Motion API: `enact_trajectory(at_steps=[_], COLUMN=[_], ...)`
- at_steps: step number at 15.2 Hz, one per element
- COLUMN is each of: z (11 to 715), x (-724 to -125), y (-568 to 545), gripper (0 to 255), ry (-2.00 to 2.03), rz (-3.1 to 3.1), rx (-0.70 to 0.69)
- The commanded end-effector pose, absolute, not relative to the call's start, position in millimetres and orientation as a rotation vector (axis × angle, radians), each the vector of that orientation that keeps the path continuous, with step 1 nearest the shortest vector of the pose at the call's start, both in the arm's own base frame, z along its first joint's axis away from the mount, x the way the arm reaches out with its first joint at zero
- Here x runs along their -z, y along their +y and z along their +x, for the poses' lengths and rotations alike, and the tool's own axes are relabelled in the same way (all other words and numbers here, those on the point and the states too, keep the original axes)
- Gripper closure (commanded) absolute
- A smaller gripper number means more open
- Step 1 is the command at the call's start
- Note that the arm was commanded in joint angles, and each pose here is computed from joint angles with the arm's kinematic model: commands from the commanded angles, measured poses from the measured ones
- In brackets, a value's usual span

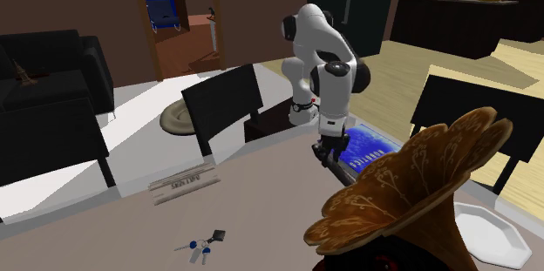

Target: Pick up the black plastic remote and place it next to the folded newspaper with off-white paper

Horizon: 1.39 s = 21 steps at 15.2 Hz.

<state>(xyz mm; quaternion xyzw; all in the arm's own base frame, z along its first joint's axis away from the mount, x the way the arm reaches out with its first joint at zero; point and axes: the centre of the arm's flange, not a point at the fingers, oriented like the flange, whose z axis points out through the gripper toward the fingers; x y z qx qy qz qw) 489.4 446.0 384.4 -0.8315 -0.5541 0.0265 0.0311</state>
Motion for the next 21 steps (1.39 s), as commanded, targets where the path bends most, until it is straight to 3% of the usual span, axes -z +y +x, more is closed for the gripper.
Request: enact_trajectory(at_steps=[1, 21], z=[489, 623], x=[-394, -407], y=[445, 265], gripper=[255, 255], ry=[-1.707, -1.707], rz=[-2.562, -2.562], rx=[-0.082, -0.082])
